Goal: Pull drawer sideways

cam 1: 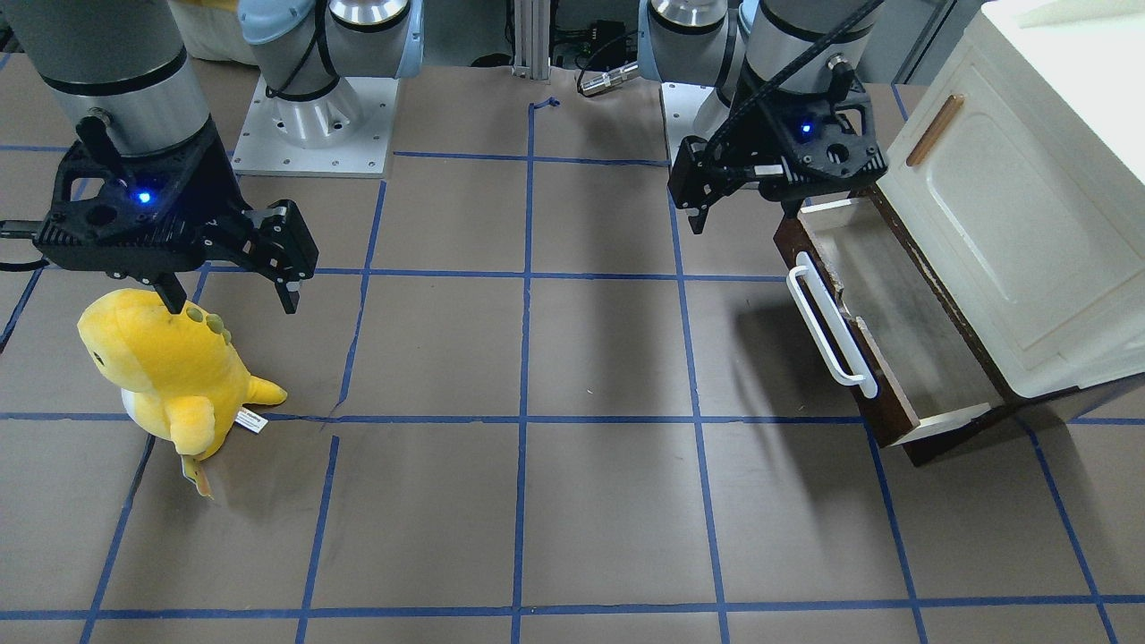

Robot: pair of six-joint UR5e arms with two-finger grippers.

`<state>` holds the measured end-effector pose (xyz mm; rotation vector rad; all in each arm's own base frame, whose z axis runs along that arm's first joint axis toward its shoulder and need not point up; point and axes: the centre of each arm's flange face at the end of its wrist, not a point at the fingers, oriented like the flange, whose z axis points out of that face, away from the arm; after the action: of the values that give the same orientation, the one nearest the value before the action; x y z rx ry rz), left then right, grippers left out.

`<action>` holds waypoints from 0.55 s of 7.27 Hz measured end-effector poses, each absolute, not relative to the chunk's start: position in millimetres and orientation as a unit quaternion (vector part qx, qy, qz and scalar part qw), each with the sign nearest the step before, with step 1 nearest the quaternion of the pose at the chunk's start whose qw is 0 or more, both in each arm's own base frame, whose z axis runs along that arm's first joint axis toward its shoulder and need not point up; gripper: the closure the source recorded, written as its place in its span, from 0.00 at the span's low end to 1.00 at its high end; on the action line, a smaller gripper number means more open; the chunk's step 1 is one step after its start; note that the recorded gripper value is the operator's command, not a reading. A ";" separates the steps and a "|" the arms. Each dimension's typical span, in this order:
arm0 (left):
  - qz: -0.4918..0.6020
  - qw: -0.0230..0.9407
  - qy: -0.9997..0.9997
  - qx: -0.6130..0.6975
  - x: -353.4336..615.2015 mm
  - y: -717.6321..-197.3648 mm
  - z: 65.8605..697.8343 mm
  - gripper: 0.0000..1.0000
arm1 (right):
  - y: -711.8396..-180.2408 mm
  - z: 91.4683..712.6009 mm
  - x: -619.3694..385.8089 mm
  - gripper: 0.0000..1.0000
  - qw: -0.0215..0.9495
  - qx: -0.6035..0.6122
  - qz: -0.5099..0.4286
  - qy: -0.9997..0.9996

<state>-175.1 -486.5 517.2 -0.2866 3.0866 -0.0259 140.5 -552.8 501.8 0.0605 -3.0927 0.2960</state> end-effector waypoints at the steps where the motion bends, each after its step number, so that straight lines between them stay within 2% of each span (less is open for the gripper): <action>1: -0.011 0.014 0.996 -0.085 -166.5 -479.8 526.6 0.02 | -552.8 501.8 140.5 0.00 0.017 0.019 0.095 -0.995; 4: -0.009 0.010 0.997 -0.077 -148.3 -472.2 535.7 0.00 | -552.8 501.8 140.5 0.00 0.017 0.019 0.095 -0.995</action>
<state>-148.3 -472.2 535.7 -0.2400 3.1119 -0.0269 140.5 -552.8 501.8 0.0604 -3.0927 0.2961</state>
